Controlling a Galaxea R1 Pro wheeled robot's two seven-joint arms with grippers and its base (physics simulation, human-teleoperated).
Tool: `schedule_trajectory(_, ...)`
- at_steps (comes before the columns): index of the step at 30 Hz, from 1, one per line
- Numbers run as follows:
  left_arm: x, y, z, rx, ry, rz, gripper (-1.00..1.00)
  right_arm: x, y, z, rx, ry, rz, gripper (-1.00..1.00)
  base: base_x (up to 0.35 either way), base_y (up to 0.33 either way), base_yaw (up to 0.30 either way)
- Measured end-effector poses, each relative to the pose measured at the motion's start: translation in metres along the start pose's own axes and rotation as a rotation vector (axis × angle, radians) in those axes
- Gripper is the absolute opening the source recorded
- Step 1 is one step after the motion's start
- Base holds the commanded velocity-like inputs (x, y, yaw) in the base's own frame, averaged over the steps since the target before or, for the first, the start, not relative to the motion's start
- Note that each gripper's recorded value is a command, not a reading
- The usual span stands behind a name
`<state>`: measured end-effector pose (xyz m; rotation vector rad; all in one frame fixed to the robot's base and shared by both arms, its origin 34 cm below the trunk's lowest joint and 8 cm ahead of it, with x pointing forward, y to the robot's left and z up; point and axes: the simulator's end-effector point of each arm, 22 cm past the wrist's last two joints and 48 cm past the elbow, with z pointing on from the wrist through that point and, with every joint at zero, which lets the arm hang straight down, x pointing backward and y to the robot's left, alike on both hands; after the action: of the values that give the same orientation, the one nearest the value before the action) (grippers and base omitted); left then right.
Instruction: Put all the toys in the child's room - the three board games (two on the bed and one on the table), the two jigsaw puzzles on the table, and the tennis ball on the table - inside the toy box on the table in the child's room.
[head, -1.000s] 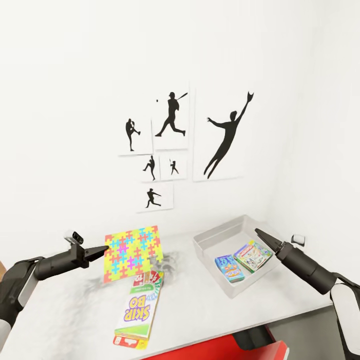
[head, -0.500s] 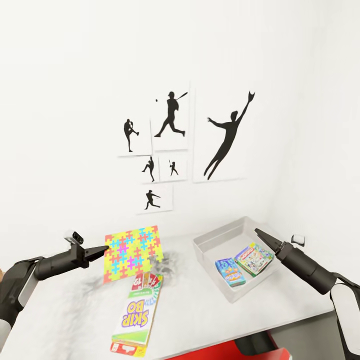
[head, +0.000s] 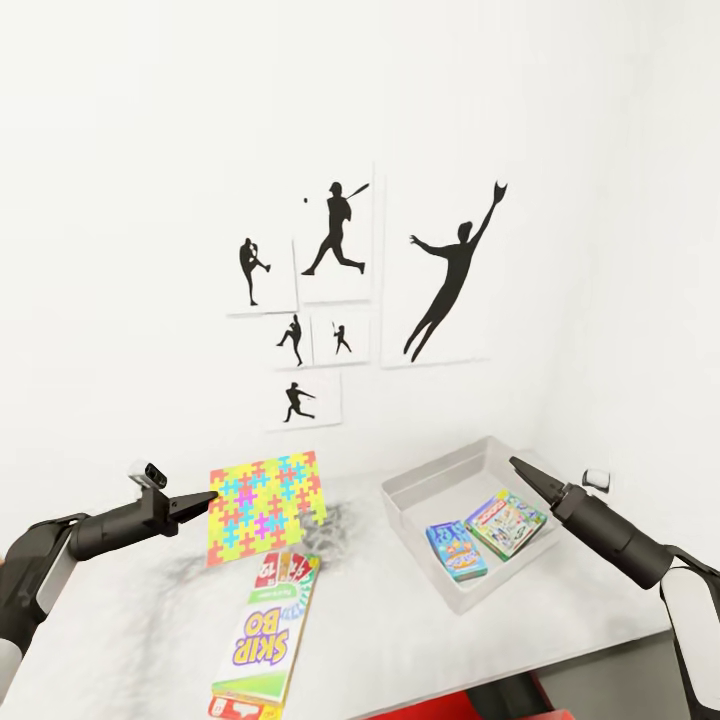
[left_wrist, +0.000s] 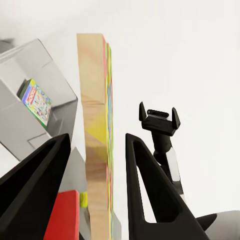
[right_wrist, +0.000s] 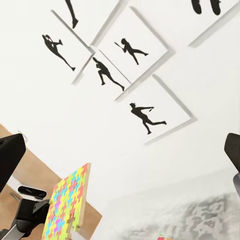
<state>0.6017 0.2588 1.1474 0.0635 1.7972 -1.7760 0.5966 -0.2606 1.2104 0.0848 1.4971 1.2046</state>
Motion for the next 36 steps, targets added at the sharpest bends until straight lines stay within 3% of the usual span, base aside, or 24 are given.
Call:
schedule_trajectory(18,0.000,0.000,0.001,0.002,-0.001,0.000,-1.00,-0.002,-0.001,-0.001,0.006,-0.001,0.001,1.00,0.011,-0.010,0.000)
schedule_trajectory(23,0.010,0.003,0.010,0.001,0.036,-0.011,-1.00,-0.002,-0.002,-0.002,0.008,-0.002,0.001,1.00,0.000,0.000,0.000)
schedule_trajectory(26,0.022,0.004,0.030,0.025,0.063,-0.030,-1.00,-0.005,-0.003,-0.004,0.011,-0.008,0.001,1.00,0.000,0.000,0.000)
schedule_trajectory(28,0.027,0.008,0.053,0.015,0.077,-0.034,-1.00,-0.010,-0.005,-0.009,0.019,-0.020,0.003,1.00,0.000,0.000,0.000)
schedule_trajectory(32,0.007,0.002,0.111,-0.021,0.087,0.010,-1.00,-0.019,-0.010,-0.021,0.035,-0.036,0.025,1.00,0.000,0.000,0.000)
schedule_trajectory(36,0.001,-0.006,0.161,-0.040,0.099,0.035,-1.00,-0.044,-0.024,-0.052,0.085,-0.094,0.035,1.00,0.000,0.000,0.000)
